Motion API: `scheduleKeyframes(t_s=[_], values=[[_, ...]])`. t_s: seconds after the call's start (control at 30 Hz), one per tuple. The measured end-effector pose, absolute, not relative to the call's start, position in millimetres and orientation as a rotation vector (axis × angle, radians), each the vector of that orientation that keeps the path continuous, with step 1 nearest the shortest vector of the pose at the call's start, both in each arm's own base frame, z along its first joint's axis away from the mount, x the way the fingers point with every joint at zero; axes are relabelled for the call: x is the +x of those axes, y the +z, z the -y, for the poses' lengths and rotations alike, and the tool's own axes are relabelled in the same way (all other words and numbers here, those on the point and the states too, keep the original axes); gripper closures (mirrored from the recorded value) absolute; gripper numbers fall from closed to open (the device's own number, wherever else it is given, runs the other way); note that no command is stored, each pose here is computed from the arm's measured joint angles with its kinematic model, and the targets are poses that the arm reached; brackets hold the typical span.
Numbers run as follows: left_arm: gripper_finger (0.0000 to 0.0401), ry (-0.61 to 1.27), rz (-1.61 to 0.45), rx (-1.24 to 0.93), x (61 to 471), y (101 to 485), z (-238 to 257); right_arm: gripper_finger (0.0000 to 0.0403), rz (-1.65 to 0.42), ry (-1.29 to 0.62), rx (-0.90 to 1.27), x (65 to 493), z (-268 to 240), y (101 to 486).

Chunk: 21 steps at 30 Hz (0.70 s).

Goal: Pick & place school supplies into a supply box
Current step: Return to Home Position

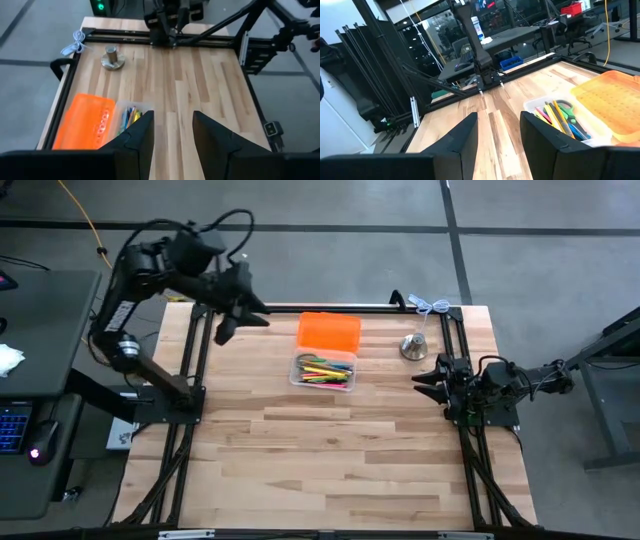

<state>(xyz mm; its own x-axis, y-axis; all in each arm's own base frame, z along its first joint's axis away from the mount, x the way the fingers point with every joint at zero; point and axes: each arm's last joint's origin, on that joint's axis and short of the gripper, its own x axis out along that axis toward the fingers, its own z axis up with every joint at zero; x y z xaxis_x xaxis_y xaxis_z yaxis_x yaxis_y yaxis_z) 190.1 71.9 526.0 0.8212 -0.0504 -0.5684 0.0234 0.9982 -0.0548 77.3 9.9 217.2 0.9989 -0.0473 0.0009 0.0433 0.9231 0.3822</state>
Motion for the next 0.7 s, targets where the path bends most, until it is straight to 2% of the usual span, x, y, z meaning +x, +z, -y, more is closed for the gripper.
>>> scheduleKeyframes(t_s=[0.23, 0.7], values=[[0.024, -0.041, -0.516, -0.055, 165.5, 508.1, -60.8, 0.0279, 0.016, -0.038, 0.4, 77.3, -10.1, 217.9], [0.024, 0.109, -0.405, -0.145, 94.6, 414.1, -32.5, 0.0279, 0.067, -0.021, 0.415, 77.1, -10.3, 223.1]])
